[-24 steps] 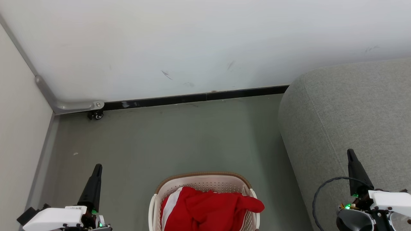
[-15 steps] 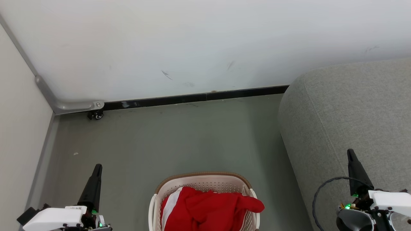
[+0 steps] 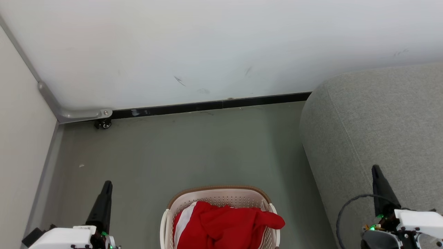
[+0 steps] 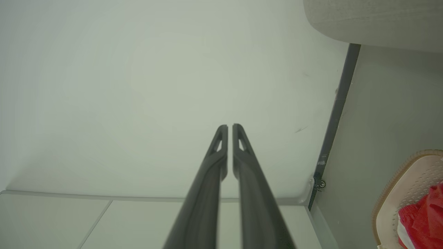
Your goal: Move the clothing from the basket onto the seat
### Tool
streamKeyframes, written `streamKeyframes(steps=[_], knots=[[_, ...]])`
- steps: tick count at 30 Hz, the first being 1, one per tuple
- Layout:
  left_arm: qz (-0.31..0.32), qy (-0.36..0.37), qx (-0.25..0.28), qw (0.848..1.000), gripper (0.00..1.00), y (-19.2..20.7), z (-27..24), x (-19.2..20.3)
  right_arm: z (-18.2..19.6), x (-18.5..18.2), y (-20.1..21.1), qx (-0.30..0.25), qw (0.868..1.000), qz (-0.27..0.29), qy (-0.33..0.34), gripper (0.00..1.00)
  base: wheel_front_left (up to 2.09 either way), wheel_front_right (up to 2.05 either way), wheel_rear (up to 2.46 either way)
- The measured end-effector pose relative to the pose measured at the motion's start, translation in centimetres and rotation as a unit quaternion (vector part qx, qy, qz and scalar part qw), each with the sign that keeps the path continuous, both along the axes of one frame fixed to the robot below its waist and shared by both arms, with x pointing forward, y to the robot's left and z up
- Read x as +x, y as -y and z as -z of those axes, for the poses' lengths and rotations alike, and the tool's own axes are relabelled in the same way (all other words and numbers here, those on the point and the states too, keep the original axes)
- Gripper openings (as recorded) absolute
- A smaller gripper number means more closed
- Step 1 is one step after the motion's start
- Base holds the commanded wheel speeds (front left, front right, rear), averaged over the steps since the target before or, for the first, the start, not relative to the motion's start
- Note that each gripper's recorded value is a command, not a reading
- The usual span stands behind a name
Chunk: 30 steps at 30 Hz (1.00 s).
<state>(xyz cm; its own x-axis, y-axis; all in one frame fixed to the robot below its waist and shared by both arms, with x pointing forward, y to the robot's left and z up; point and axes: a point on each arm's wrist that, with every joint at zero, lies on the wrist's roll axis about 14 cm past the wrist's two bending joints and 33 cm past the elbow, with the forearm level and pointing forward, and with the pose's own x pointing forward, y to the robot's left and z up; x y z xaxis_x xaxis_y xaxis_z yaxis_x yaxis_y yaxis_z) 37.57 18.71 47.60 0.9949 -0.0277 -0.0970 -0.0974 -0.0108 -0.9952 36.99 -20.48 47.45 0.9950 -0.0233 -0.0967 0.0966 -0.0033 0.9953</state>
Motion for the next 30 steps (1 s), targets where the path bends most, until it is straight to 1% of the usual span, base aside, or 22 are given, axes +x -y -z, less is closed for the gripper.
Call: streamKeyframes(steps=[1, 2, 5, 12, 18, 30], knots=[[0.0, -0.009, -0.003, 1.0, 0.0, 0.1, 0.6, -0.3, 0.6, -0.3, -0.1, 0.002, 1.0, 0.0, -0.009, 0.0, 0.0, 0.0, 0.0], [0.0, -0.02, -0.005, 1.0, 1.0, 0.3, 1.3, -0.6, 1.4, -0.7, -0.3, 0.005, 1.0, -0.001, -0.022, 1.0, 0.0, 0.0, 0.0], [0.001, -0.041, -0.008, 0.999, 1.0, 0.5, 2.7, -1.5, 2.9, -1.7, -0.4, 0.009, 0.999, -0.001, -0.044, 1.0, 0.0, 0.0, 0.0], [-0.001, -0.038, -0.003, 0.999, 1.0, 0.8, 2.5, -1.4, 2.5, -1.5, -0.5, 0.003, 0.999, 0.004, -0.037, 1.0, 0.0, 0.0, 0.0], [0.003, -0.035, 0.009, 0.999, 1.0, 1.3, 2.3, -1.3, 2.3, -1.4, -1.0, -0.015, 0.999, -0.002, -0.036, 1.0, 0.0, 0.0, 0.0], [0.011, -0.029, 0.058, 0.998, 1.0, 2.0, 1.9, -1.0, 2.3, -1.1, -1.5, -0.09, 0.995, -0.015, -0.038, 1.0, 0.0, 0.0, 0.0]])
